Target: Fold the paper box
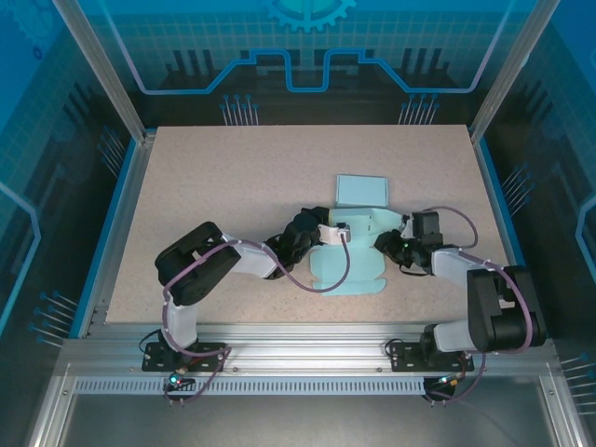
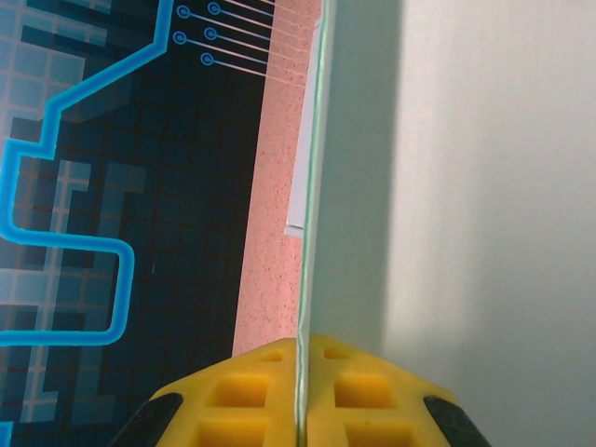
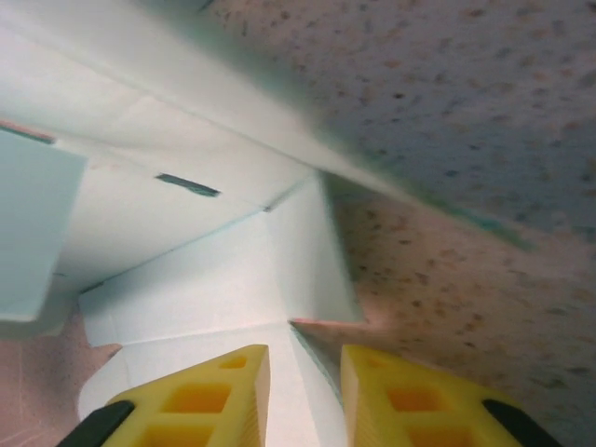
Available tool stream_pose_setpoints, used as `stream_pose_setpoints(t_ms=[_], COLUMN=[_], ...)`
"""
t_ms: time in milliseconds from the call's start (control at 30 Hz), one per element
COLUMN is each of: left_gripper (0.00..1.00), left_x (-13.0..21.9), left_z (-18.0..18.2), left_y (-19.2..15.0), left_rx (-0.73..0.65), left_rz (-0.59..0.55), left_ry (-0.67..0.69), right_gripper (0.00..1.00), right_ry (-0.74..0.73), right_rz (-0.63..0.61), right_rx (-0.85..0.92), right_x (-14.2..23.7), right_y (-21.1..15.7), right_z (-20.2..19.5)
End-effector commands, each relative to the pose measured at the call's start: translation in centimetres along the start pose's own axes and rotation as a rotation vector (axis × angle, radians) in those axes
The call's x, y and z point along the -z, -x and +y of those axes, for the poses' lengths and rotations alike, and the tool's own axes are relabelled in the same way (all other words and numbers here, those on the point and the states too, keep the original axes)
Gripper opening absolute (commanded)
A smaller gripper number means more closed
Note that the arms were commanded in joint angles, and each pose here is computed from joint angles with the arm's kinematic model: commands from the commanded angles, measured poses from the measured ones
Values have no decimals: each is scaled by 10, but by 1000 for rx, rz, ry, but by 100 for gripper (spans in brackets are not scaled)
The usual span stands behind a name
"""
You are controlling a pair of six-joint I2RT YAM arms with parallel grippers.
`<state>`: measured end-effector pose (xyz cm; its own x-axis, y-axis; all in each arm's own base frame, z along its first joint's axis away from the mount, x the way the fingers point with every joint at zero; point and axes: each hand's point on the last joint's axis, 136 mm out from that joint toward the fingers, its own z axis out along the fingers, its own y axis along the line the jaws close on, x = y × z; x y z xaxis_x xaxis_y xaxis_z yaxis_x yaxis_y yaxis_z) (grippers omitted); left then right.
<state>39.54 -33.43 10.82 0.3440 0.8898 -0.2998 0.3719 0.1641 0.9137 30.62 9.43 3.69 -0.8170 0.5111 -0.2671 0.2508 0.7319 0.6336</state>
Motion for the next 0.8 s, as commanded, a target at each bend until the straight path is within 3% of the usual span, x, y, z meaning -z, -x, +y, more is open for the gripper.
stream_pose_setpoints(t_ms=[0, 300, 500, 767], left_gripper=[8, 9, 9, 9], left_x=[-6, -12, -13, -11], left_z=[-10, -12, -12, -10], left_y=[-2, 0, -1, -1], left_rx=[-23, -53, -80, -81], left_rz=[15, 21, 22, 13], left_ry=[-8, 15, 32, 48], right_gripper=[22, 22, 24, 29], right_ry=[68, 66, 27, -160], right_rz=[-63, -80, -52, -80], right_rx=[70, 124, 121, 115], right_x=[6, 5, -4, 22], right_y=[17, 18, 10, 8], right_z=[35, 57, 45, 7])
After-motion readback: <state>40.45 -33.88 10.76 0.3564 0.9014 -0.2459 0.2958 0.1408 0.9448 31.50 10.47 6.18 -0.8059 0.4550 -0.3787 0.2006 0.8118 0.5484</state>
